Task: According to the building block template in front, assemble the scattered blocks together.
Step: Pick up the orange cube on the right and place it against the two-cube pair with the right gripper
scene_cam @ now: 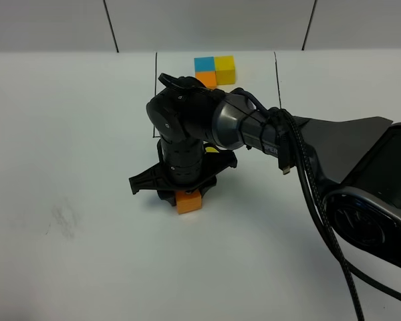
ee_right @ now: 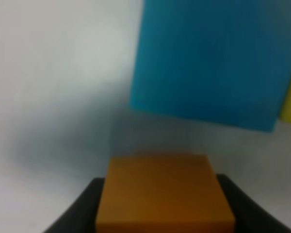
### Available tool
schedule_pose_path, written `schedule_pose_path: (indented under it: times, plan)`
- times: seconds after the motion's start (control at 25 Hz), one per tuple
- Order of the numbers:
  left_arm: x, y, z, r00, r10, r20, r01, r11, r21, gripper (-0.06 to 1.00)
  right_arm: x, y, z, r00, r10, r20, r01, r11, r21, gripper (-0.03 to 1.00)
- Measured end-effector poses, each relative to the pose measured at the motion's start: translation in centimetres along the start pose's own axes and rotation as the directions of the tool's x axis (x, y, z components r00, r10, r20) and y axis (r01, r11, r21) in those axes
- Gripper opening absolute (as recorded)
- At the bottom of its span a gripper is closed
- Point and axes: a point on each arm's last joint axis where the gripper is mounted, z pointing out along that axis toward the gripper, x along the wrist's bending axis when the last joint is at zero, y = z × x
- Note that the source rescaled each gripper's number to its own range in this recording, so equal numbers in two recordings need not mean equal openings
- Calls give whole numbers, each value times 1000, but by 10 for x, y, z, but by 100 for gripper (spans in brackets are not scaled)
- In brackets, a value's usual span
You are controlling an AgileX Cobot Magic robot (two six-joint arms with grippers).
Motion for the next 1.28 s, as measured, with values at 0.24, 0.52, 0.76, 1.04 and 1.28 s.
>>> schedule_pose_path:
  times: [0.24, 0.52, 0.76, 1.04, 1.28]
  plan:
    - [0, 0, 0, 1000, 0, 0, 0, 1000, 0, 0, 2, 5, -6, 1000, 15, -4, -16, 999, -28, 51]
    - [0, 0, 0, 1000, 0, 0, 0, 1000, 0, 0, -5, 10, -6, 999, 47, 3, -47, 998, -34, 51]
    - [0, 0, 0, 1000, 0, 0, 0, 1000, 0, 0, -8, 12, -6, 999, 53, 0, -53, 998, -43, 51]
    - [0, 0, 0, 1000, 0, 0, 0, 1000, 0, 0, -10, 16, -6, 998, 60, 0, -60, 996, -68, 51]
    - [0, 0, 0, 1000, 0, 0, 0, 1000, 0, 0, -10, 16, -6, 998, 64, -2, -64, 995, -73, 51]
